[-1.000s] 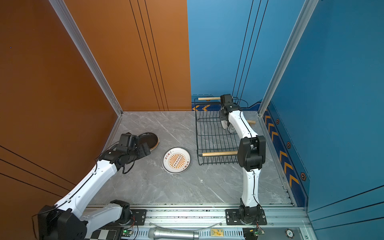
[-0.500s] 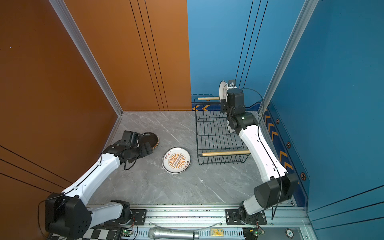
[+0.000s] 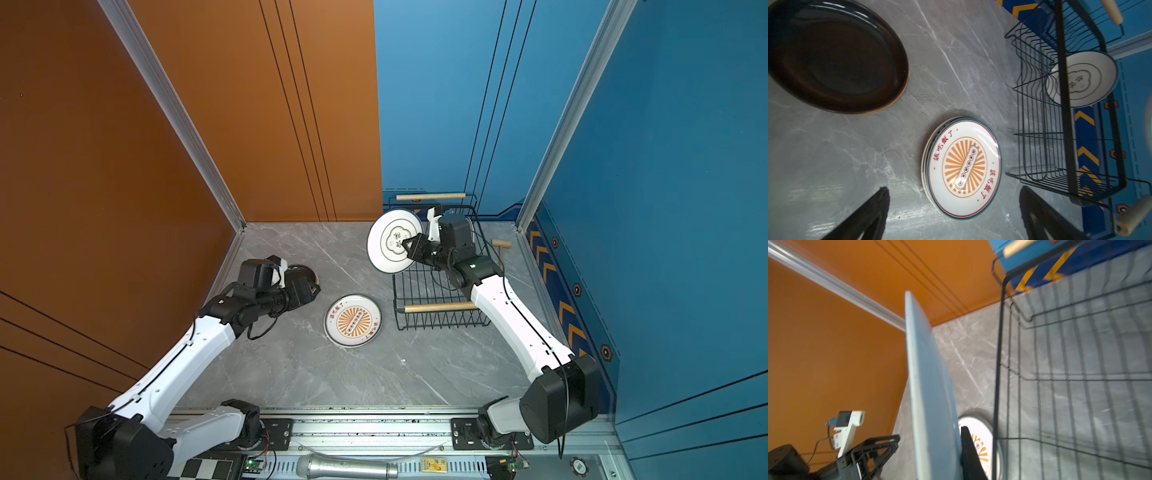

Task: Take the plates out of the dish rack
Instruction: 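Lift the white plate out toward the left gripper while the left gripper reaches, then grasp the white plate's rim with the left gripper beside the right gripper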

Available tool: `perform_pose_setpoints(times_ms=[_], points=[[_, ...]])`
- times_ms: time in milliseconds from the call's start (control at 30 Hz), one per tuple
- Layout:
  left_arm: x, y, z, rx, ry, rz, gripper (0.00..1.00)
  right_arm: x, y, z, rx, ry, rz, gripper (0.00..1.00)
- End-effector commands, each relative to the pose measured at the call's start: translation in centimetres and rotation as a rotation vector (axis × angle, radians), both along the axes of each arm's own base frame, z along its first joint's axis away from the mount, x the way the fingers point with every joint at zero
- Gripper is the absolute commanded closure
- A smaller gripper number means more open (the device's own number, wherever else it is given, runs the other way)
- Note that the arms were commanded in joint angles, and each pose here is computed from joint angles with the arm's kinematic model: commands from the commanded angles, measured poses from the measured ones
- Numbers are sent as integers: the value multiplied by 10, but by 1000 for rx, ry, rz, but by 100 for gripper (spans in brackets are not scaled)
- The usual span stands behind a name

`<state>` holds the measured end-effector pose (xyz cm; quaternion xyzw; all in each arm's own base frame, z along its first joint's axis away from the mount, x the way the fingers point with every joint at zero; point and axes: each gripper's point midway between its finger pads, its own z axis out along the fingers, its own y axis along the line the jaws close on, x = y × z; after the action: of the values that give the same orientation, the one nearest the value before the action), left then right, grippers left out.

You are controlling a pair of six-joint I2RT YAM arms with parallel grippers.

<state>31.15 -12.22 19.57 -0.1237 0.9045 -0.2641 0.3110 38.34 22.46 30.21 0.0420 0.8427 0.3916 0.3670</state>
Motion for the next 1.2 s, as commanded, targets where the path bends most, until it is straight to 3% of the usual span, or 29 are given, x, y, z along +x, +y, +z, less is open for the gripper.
perform_pose_setpoints(times_ms=[0,200,533,867,933,1167], points=[[0,-27,26,-158,-81,-83,2,-16,43,23,178,26,128,100],[5,-45,47,-301,-169,-138,2,-27,89,0,214,101,230,100],[17,-50,49,-347,-181,-144,2,-29,115,-18,277,148,285,100],[21,-60,54,-391,-192,-200,31,-33,128,-21,317,173,357,99],[22,-61,52,-391,-184,-199,42,-34,133,-23,318,174,370,98],[27,-61,48,-413,-166,-188,55,-39,143,-28,304,179,403,96]])
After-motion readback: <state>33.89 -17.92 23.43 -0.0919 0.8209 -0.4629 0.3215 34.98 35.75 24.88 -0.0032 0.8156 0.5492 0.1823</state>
